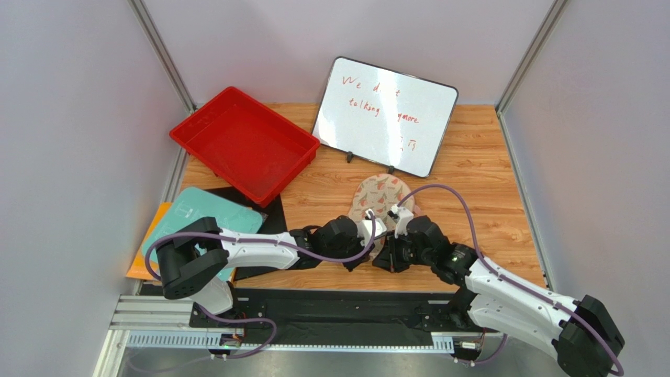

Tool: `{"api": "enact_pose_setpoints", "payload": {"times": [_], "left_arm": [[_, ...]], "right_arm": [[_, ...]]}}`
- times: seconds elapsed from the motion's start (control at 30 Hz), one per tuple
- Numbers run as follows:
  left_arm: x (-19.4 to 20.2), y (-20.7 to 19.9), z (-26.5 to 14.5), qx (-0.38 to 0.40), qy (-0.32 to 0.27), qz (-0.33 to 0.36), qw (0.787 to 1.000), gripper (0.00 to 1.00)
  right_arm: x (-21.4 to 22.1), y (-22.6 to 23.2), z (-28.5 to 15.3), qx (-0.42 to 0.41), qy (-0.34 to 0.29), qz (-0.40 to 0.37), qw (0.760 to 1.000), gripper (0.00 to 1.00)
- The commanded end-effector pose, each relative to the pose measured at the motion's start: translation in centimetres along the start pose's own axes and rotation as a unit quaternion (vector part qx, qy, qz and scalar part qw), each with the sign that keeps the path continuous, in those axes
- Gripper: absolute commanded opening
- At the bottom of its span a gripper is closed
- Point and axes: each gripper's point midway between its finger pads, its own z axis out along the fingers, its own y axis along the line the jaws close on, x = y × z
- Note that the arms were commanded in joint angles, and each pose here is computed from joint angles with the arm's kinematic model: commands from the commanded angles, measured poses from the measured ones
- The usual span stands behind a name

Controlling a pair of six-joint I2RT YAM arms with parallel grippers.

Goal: Unzip the laundry bag and remove the bra
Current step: Unzip the laundry bag at the center of the board.

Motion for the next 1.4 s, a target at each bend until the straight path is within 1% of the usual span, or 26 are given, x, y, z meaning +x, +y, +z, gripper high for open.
{"api": "enact_pose_setpoints", "payload": {"times": [0.0,0.07,0.2,0.47,0.5,0.57,0.77,0.97,1.0,1.03,1.07,1.1,1.17,1.27,1.37], "left_arm": [[-1.1,0.5,0.2,-0.021,-0.012,-0.001,1.000,0.11],[-0.5,0.6,0.1,-0.024,-0.006,-0.006,1.000,0.00],[0.0,0.9,-0.3,-0.032,-0.002,-0.007,0.999,0.00],[1.9,1.1,-1.2,-0.035,0.017,-0.005,0.999,0.00],[1.9,1.6,-1.5,-0.050,0.017,-0.007,0.999,0.00],[2.7,1.8,-1.9,-0.056,0.022,-0.007,0.998,0.00],[3.9,2.2,-3.6,-0.067,0.023,-0.012,0.997,0.00],[4.0,2.6,-4.5,-0.082,0.024,-0.014,0.996,0.00],[3.9,2.5,-4.5,-0.080,0.023,-0.014,0.996,0.04],[3.6,2.3,-4.4,-0.076,0.020,-0.015,0.997,0.11],[3.4,2.2,-4.5,-0.072,0.019,-0.013,0.997,0.34],[2.9,2.0,-4.5,-0.066,0.013,-0.013,0.998,0.44],[2.3,1.7,-4.7,-0.060,0.006,-0.005,0.998,0.59],[0.4,0.9,-5.2,-0.047,-0.020,0.002,0.999,0.64],[-1.6,0.0,-5.6,-0.031,-0.048,0.003,0.998,0.65]], "right_arm": [[-1.6,1.5,-0.5,-0.021,-0.028,-0.005,0.999,0.00],[-1.4,0.5,-0.5,0.006,-0.027,-0.002,1.000,0.00],[-1.6,-0.7,-0.7,0.041,-0.032,0.003,0.999,0.00],[-2.0,-2.5,-0.9,0.080,-0.041,0.019,0.996,0.00],[-2.1,-2.7,-1.0,0.085,-0.042,0.019,0.995,0.00],[-2.3,-3.1,-1.1,0.090,-0.045,0.022,0.995,0.00],[-2.7,-3.4,-1.2,0.094,-0.046,0.022,0.994,0.00],[-3.0,-2.7,-1.1,0.078,-0.041,0.014,0.996,0.00],[-2.8,-2.5,-1.0,0.072,-0.038,0.014,0.997,0.00],[-3.0,-2.2,-0.9,0.065,-0.040,0.013,0.997,0.00],[-3.0,-2.1,-0.8,0.061,-0.040,0.015,0.997,0.00],[-2.9,-1.8,-0.8,0.052,-0.037,0.015,0.998,0.00],[-2.8,-1.6,-0.6,0.044,-0.037,0.015,0.998,0.00],[-2.7,-1.0,-0.4,0.024,-0.037,0.013,0.999,0.00],[-2.6,-0.5,-0.2,0.008,-0.035,0.012,0.999,0.00]]}}
